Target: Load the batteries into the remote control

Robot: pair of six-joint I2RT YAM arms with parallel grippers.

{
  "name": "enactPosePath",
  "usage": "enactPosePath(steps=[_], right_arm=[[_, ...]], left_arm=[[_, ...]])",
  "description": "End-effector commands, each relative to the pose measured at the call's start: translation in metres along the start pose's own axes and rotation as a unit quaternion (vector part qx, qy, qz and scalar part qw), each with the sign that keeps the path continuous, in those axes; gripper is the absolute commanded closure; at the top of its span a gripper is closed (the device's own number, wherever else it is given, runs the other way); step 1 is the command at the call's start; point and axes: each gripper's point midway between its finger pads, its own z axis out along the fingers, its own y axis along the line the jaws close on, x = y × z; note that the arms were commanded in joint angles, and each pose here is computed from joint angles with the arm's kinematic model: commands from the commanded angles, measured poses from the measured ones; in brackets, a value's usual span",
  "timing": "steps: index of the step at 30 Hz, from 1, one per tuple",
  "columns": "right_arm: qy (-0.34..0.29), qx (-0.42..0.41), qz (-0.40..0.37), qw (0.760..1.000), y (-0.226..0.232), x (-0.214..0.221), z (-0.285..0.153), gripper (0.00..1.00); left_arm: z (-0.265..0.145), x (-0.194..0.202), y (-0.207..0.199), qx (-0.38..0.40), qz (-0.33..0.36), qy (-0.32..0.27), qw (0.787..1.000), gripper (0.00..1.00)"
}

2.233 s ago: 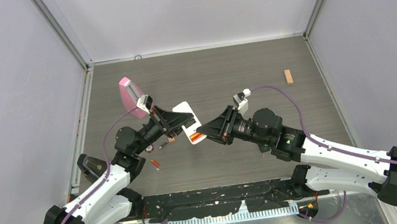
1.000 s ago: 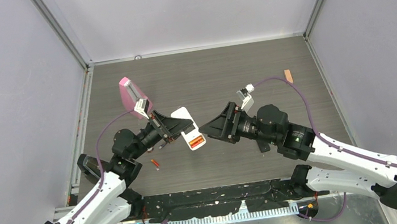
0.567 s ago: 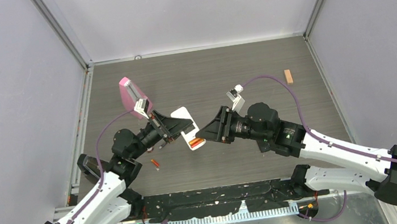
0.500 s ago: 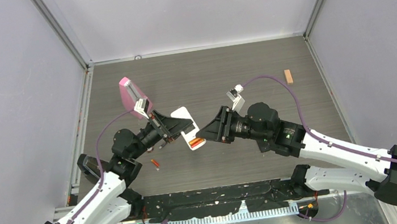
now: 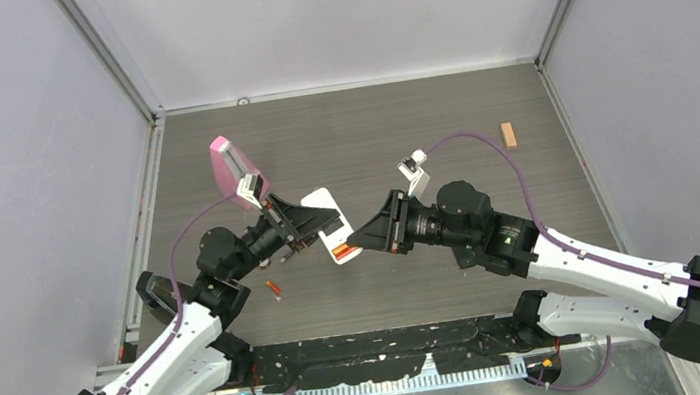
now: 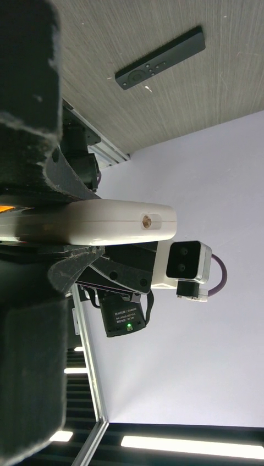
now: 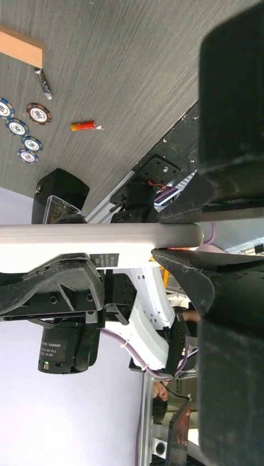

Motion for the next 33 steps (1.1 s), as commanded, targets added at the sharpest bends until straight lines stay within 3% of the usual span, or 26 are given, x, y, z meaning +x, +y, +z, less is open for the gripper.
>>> enactPosePath(steps=[1, 4, 6, 9, 11, 15, 23, 27, 31, 33], right_arm=[[-0.001, -0.021, -0.01, 1.0, 0.012, -0.003, -0.001, 0.91], [-0.002, -0.017, -0.004, 1.0, 0.01, -0.003, 0.0, 0.94], [-0.003, -0.018, 0.0, 1.0, 0.011, -0.003, 0.001, 0.81], [-0.007, -0.024, 0.006, 1.0, 0.014, -0.004, 0.0, 0.42], [-0.011, -0.033, 0.009, 0.999, 0.017, -0.006, -0.001, 0.31], [-0.007, -0.05, 0.013, 0.999, 0.021, -0.004, 0.001, 0.24], [0.015, -0.085, 0.014, 0.996, 0.029, 0.005, 0.011, 0.27], [0.021, -0.103, 0.022, 0.994, 0.035, 0.008, 0.016, 0.43], [0.019, -0.117, 0.035, 0.992, 0.036, 0.009, 0.018, 0.68], [0.019, -0.114, 0.038, 0.993, 0.033, 0.01, 0.018, 0.71]], left_arm=[[0.002, -0.003, -0.031, 0.046, 0.025, -0.003, 0.999, 1.0], [0.002, -0.003, -0.031, 0.046, 0.025, -0.003, 0.999, 1.0], [0.001, -0.003, -0.031, 0.046, 0.025, -0.003, 0.999, 1.0], [0.001, -0.003, -0.032, 0.048, 0.026, -0.004, 0.999, 1.0], [0.001, -0.003, -0.031, 0.047, 0.025, -0.005, 0.999, 1.0], [0.001, -0.004, -0.032, 0.048, 0.024, -0.008, 0.998, 1.0], [0.0, -0.005, -0.039, 0.057, 0.02, -0.009, 0.998, 1.0], [0.0, -0.005, -0.04, 0.059, 0.018, -0.008, 0.998, 1.0], [0.0, -0.005, -0.041, 0.062, 0.014, -0.009, 0.998, 1.0], [-0.001, -0.004, -0.041, 0.062, 0.012, -0.009, 0.998, 1.0]])
